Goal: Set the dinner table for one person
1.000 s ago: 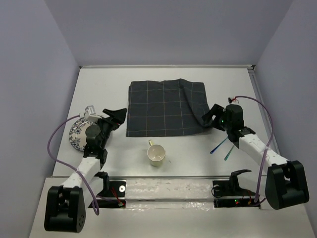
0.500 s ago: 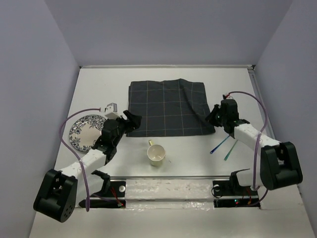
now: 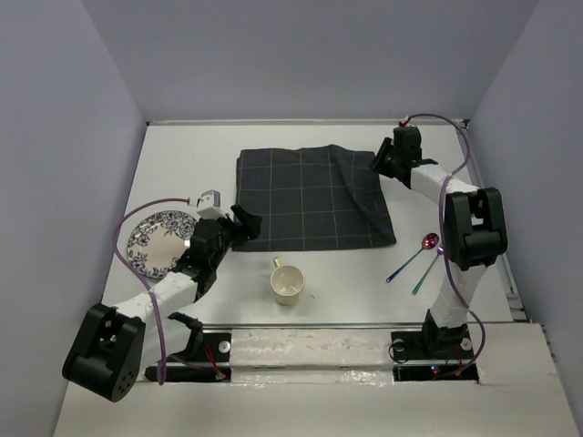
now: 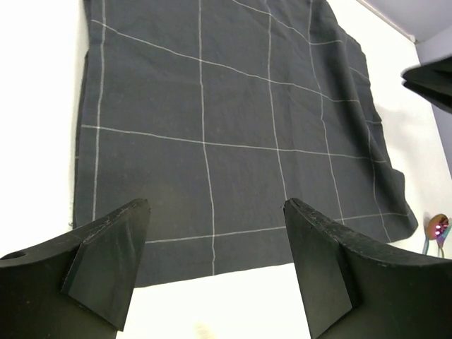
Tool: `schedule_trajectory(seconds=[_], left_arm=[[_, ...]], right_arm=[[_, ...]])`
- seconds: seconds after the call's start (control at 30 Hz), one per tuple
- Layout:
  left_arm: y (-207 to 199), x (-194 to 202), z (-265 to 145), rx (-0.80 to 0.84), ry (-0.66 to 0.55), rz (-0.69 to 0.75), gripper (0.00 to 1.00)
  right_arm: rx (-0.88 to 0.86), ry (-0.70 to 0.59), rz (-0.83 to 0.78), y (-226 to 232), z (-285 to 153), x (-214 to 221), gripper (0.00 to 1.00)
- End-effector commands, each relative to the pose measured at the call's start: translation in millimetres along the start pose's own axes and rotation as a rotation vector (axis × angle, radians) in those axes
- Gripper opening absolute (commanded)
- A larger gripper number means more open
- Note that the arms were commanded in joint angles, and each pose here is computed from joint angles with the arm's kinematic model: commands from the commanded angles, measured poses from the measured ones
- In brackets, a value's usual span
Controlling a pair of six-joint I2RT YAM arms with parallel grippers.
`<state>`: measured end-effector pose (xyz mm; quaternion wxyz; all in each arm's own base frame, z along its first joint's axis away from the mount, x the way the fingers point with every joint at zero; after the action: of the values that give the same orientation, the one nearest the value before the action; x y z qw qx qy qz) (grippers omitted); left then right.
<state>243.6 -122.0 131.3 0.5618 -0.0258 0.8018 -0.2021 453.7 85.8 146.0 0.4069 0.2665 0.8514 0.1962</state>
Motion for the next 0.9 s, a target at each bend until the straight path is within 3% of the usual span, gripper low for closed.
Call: schedule_trajectory(seconds=[0.0,0.37,0.87], left_arm=[[-7.3,-5.1,0.4,0.058,-0.052,0.024,0.88],[0.3,-2.5,2.2,0.013,-0.073,0.068,0.93],[-0.2,9.9,13.2,0.027,-0.01,0.063,0.93]], right_arm=[[0.102,-0.087,-0.049,-8.8,24.3,-35.2,0.31],[0.145,-0.047,-0.099,-16.9,84.7,-46.4,0.27],[0.142,-0.022,-0.09,-17.8,116.7,-44.0,0.28]])
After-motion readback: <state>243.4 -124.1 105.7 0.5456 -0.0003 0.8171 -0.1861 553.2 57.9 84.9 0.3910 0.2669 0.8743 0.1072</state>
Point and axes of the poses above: each gripper's point midway between its finger pads, its own z axis out along the fingers, its own y axis along the line the jaws close on, x = y × z, the point moved 7 cm from there along -z, back along the fingers, and after that the axes turned 14 degrees about z, right-handed, at the moved point
